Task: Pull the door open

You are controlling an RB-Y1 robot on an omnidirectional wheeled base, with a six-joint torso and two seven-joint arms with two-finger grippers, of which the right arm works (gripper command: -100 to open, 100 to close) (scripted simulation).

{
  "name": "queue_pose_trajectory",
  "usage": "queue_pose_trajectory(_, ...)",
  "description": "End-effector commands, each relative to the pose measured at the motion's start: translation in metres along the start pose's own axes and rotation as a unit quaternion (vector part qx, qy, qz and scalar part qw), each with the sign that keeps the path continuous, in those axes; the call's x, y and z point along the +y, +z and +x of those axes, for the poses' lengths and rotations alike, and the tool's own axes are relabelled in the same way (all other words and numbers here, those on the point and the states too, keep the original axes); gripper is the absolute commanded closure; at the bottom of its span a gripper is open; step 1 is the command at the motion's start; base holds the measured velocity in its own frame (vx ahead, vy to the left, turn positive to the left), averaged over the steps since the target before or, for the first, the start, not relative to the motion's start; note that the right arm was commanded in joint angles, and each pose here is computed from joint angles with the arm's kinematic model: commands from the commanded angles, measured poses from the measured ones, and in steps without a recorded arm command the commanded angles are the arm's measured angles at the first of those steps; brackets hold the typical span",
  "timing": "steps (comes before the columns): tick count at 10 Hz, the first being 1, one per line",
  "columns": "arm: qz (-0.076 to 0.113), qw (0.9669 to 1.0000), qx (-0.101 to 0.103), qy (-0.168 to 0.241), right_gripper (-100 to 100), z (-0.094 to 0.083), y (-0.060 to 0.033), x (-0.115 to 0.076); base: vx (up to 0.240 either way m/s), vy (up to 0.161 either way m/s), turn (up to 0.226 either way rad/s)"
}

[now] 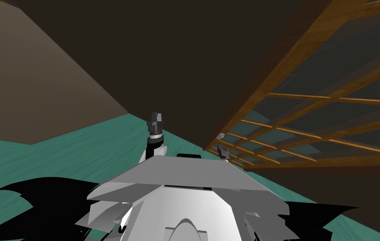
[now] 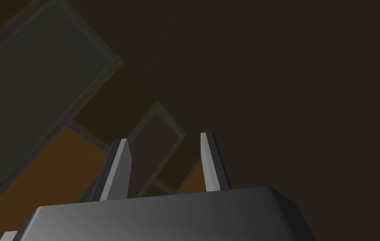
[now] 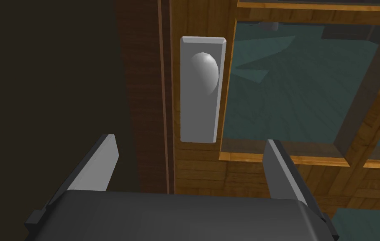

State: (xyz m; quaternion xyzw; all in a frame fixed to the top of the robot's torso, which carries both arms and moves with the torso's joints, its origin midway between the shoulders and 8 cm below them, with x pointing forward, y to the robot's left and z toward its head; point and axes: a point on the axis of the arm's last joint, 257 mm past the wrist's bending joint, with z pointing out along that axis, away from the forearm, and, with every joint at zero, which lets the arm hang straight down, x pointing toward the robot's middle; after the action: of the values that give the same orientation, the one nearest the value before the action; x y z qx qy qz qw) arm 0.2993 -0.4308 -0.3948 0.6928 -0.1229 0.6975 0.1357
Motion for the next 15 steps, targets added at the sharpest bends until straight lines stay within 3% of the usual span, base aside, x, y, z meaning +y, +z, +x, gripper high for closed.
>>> queue_pose_trajectory(1,0.000,1.0000,0.000,0.000,-100,0.000,0.0000,0.000,0.010,-0.022,0.015)
queue_pose_trajectory(9,-0.018,0.9998,-0.002,0.001,-100,-0.005,0.0076,0.018,0.160,-0.075,0.047)
queue_pose_trajectory(10,-0.018,0.9998,-0.002,0.001,100,-0.005,0.0076,0.018,-0.027,0.018,0.019)
queue_pose_trajectory(15,-0.018,0.9998,-0.002,0.001,100,-0.005,0.0076,0.018,-0.008,0.002,0.001)
